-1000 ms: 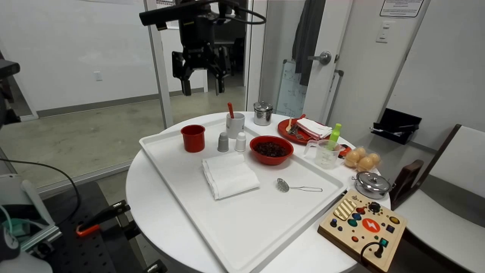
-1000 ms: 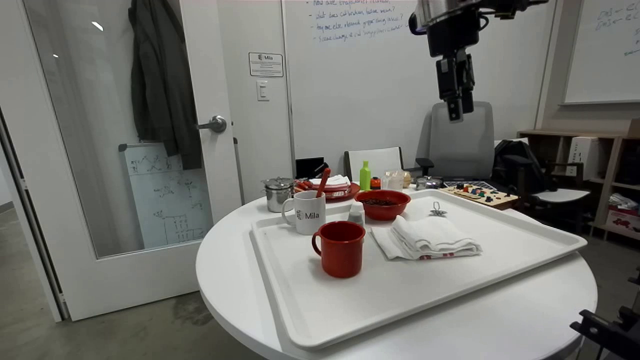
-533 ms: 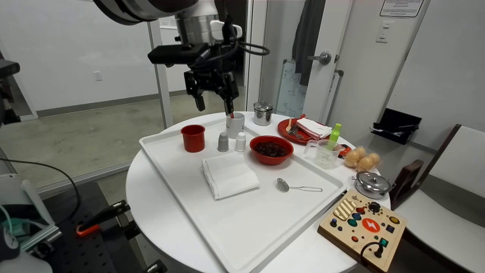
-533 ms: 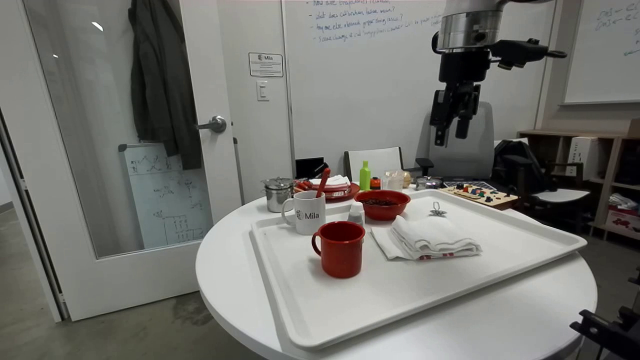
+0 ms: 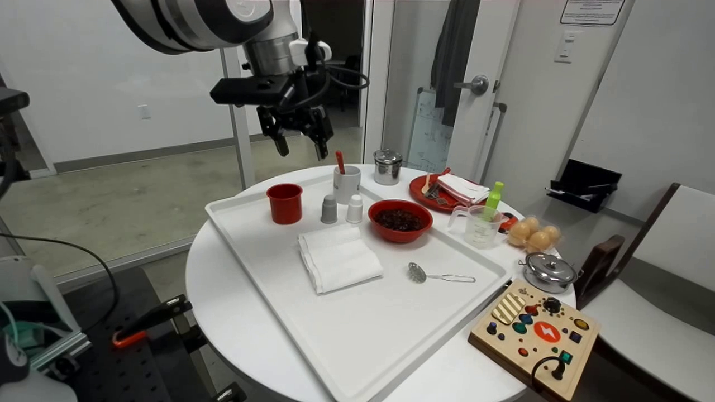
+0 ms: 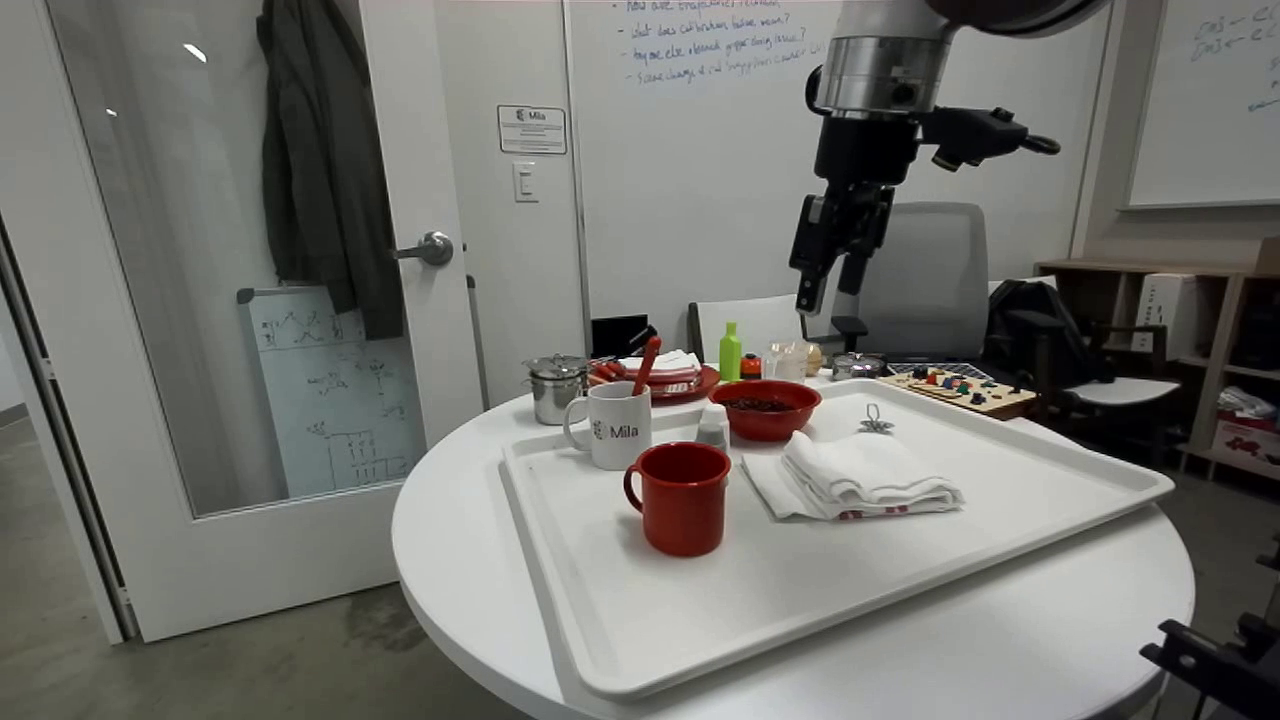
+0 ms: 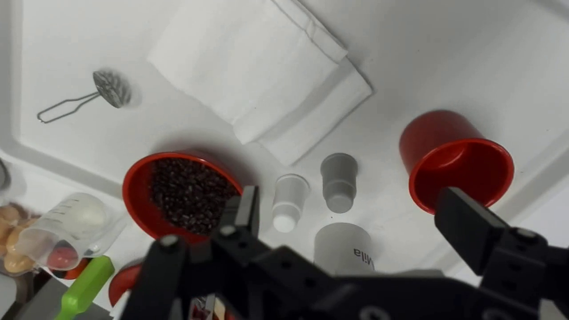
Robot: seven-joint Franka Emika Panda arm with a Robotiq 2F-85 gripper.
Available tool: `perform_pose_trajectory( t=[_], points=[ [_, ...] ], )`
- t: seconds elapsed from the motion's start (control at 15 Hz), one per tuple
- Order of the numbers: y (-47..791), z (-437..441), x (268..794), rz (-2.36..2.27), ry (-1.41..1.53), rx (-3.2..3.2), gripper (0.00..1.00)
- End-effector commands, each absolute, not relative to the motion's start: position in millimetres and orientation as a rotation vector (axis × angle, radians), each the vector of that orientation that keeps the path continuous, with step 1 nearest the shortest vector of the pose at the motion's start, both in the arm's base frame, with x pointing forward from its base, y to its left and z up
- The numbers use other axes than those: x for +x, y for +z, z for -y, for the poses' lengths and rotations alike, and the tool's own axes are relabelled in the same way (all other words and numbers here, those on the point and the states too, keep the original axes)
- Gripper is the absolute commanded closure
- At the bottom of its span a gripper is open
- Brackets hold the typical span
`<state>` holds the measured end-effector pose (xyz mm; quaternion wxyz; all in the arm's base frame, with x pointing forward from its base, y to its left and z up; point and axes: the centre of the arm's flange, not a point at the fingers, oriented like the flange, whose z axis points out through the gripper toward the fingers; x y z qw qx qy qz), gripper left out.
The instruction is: Put the salt cellar in the red cup
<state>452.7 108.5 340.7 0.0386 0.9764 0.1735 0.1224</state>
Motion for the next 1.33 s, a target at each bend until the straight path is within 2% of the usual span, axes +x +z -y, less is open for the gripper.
perform_pose_trajectory(
  t=[0.0,0.27,0.6,1.27],
  points=[
    [326,-134,494,-0.577,0.334,2.992,0.0],
    [319,-135,546,-0.563,0.276,2.985,0.0],
    [304,-143,580,-0.564,0.147,2.986,0.0],
    [244,-154,570,-0.622,-0.024,2.986,0.0]
  ],
)
